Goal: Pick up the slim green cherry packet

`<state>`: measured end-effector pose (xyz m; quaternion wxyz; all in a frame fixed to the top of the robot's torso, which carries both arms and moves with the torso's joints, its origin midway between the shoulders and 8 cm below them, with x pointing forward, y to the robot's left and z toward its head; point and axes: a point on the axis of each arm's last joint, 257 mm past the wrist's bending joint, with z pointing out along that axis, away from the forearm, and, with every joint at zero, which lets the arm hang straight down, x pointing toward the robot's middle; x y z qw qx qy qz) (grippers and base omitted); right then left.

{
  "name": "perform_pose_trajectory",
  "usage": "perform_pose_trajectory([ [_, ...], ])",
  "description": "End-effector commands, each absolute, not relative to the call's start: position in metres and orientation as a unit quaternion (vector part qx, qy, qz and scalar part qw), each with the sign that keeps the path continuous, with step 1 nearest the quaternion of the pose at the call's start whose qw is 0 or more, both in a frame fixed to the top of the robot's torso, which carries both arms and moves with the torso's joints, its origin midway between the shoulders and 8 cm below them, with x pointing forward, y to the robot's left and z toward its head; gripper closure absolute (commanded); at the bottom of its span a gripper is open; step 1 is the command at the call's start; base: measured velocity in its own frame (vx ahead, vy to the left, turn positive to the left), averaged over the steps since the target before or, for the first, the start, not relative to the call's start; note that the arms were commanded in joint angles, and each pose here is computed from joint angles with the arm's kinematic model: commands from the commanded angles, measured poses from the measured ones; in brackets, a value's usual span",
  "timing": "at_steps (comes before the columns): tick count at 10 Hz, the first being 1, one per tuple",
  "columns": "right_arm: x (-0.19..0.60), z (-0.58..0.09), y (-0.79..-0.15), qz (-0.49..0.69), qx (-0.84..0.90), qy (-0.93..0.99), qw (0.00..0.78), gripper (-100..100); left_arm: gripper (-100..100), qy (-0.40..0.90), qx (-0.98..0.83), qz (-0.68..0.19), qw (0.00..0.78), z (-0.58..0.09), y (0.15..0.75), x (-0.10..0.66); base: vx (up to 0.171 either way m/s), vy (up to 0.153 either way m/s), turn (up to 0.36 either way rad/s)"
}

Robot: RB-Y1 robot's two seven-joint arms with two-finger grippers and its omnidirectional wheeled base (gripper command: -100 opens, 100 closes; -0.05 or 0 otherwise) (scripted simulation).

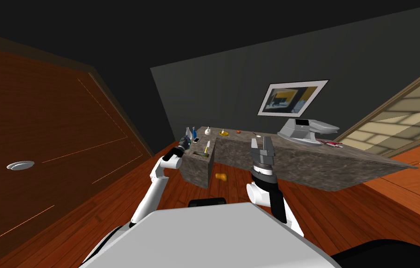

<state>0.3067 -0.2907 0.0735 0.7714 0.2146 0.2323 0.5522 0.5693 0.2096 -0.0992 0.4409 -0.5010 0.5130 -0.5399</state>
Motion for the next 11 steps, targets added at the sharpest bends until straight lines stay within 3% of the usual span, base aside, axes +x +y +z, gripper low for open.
perform_pose_trajectory([
  [1,0.307,0.074,-0.291,0.552,0.215,0.232,0.771,0,-100,0.523,-0.513,-0.526,0.431,-0.111,0.209,0.569,0.011,0.009,0.005],
  [11,0.307,0.074,-0.291,0.552,0.215,0.232,0.771,0,-100,0.586,-0.574,-0.444,0.361,-0.167,0.197,0.591,0.026,0.007,-0.035],
])
